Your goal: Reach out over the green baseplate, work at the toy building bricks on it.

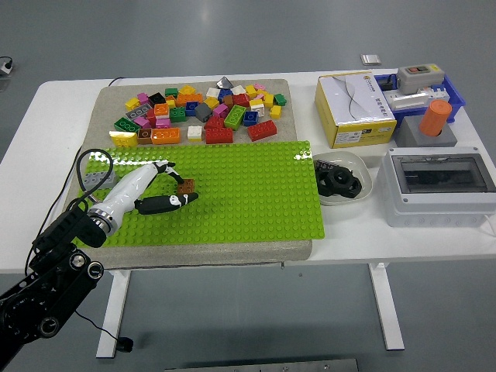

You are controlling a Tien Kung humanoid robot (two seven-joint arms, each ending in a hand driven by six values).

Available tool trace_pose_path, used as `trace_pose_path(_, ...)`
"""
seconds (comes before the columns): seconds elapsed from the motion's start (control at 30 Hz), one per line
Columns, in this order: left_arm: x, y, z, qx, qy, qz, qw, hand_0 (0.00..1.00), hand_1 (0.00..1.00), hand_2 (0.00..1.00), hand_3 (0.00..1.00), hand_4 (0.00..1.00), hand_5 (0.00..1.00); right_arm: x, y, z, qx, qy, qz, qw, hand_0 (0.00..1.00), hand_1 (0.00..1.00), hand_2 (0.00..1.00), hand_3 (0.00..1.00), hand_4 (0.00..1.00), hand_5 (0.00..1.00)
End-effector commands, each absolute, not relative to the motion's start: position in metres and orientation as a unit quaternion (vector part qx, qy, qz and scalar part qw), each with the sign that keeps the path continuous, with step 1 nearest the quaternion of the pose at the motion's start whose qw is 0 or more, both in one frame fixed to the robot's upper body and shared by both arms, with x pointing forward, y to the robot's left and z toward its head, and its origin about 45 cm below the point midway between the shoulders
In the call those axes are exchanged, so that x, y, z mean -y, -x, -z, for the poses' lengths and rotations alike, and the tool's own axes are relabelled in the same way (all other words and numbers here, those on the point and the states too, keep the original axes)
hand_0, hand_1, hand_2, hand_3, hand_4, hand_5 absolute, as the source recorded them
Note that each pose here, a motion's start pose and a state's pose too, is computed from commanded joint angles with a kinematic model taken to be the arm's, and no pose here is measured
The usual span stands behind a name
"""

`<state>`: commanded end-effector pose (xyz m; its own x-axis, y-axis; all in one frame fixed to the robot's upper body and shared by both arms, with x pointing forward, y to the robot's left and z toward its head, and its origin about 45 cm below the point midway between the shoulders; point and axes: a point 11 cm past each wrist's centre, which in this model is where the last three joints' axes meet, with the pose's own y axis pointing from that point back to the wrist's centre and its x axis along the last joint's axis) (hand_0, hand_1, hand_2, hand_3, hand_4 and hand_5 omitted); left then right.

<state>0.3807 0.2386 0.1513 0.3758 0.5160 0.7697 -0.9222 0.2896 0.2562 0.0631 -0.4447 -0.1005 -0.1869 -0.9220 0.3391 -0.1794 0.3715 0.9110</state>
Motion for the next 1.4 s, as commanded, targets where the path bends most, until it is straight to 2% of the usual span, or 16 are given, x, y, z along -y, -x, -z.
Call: trace_pose_path(1.4,-0.230,-0.389,-0.131,0.260,-0.369,-0.473,0.757,0.956,0.955,0.916,0.582,0.906,0.657,0.442,-0.066,0.101,0.671,-0.414,0.381,0.482,0.688,0.558,0.713,0.703,0.751,0.809)
